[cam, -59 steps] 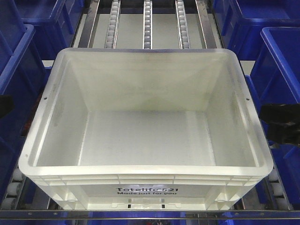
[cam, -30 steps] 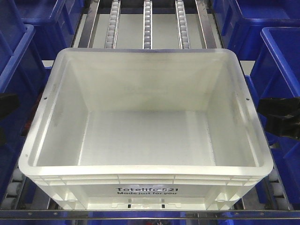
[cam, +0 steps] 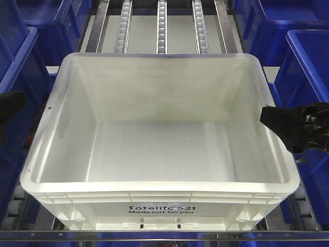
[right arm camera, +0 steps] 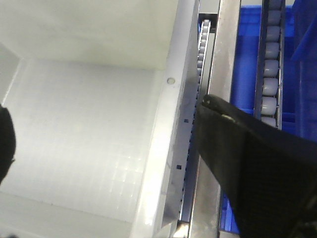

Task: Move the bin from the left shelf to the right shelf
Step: 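Move both grippers down onto the white tote's opposite side rims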

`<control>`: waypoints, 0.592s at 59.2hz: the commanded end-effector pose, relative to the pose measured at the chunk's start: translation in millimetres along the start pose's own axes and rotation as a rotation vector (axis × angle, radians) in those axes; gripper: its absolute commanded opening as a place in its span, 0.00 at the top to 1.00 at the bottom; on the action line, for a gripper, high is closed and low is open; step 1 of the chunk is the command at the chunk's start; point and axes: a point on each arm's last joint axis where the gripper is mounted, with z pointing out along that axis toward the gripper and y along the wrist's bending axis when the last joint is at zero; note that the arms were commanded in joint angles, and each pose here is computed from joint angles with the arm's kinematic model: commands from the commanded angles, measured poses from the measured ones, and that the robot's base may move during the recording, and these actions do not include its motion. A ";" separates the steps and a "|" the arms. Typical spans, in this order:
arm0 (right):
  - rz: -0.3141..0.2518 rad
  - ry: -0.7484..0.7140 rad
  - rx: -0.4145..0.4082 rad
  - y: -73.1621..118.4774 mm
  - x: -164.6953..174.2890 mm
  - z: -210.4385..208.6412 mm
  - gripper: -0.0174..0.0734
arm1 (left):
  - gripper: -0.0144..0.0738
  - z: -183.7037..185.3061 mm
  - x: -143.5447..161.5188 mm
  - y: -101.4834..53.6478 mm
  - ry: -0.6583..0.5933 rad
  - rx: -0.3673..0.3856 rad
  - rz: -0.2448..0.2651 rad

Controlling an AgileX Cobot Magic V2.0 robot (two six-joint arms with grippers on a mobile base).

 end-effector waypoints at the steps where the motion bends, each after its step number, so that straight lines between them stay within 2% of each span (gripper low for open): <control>1: -0.002 -0.132 0.005 1.7 -18.7 -5.5 0.04 | 0.33 7.6 -15.2 3.3 -0.073 -0.024 -0.027; 7: 0.001 -0.148 0.010 0.8 -20.9 -3.2 0.05 | 0.33 24.8 -13.6 9.4 -0.043 -0.045 -0.040; 18: -0.006 -0.094 0.017 -0.5 -30.3 12.6 0.06 | 0.33 53.7 -5.3 18.1 0.052 -0.060 -0.058; 28: -0.029 0.012 0.019 -0.1 -46.7 31.1 0.07 | 0.33 67.9 -18.1 18.0 0.095 -0.033 -0.055; 35: -0.022 0.075 0.026 -0.9 -57.5 44.7 0.07 | 0.33 77.4 -28.9 17.8 0.115 -0.016 -0.050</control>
